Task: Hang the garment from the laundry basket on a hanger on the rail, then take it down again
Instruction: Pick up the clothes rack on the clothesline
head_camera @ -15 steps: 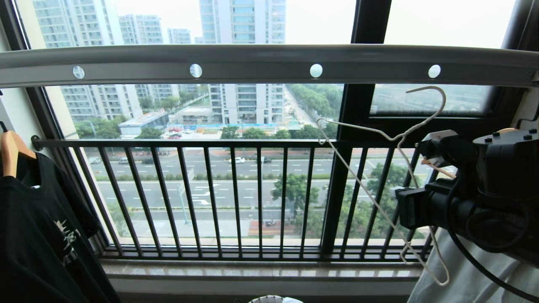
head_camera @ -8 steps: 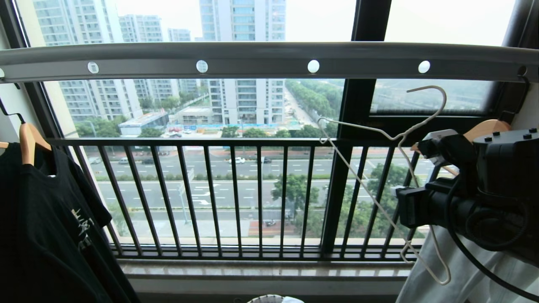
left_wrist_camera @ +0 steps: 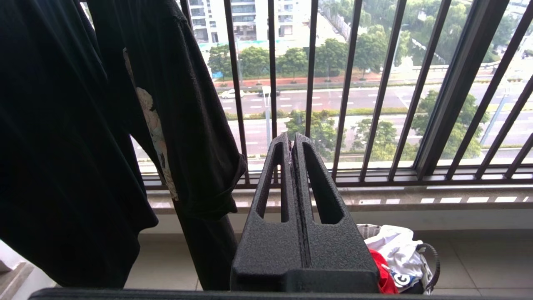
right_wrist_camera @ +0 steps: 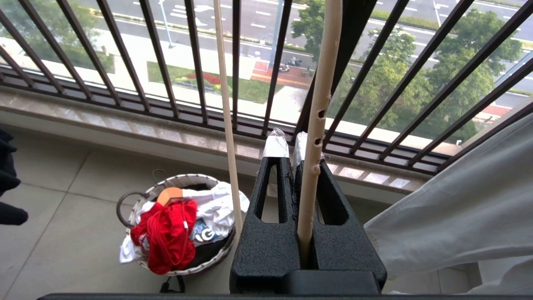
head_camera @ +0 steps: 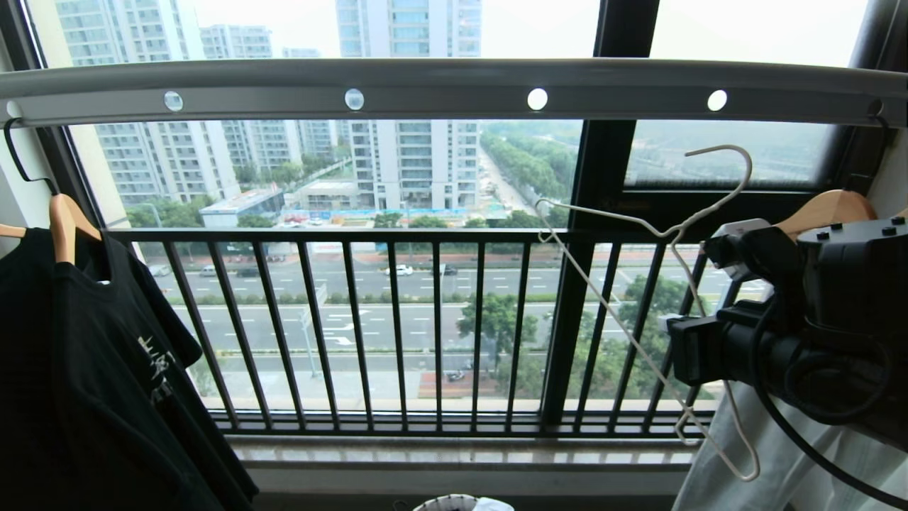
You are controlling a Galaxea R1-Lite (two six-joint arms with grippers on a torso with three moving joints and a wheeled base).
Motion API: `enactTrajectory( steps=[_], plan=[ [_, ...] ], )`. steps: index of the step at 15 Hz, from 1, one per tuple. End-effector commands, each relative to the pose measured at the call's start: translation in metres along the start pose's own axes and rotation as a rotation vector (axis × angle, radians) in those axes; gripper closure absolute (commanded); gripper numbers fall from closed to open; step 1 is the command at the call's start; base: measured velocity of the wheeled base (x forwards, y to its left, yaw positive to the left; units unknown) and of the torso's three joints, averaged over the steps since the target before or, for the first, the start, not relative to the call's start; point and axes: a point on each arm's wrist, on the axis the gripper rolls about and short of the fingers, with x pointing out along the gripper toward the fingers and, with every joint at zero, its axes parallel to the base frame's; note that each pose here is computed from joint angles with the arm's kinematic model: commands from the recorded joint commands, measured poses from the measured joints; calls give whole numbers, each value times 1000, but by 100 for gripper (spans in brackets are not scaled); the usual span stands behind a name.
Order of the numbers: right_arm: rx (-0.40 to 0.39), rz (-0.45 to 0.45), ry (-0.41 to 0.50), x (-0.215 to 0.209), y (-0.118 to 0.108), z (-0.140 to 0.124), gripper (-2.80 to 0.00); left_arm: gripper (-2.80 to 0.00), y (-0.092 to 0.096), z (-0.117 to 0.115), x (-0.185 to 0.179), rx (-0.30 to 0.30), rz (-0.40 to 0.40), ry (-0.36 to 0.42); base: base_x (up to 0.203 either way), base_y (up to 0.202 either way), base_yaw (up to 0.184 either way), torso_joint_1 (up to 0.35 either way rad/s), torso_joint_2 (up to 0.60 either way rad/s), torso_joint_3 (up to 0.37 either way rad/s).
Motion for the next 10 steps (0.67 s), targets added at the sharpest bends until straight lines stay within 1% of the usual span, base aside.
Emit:
enactTrajectory(
  steps=[1,10],
  plan=[
    [1,-1,-1,0,0,0,0,0,0,0,0,0,-1,0,0,0,0,-67,135,79],
    [2,-4,-2,0,-1,0,0,0,0,0,0,0,-1,0,0,0,0,-98,208,113]
  ],
)
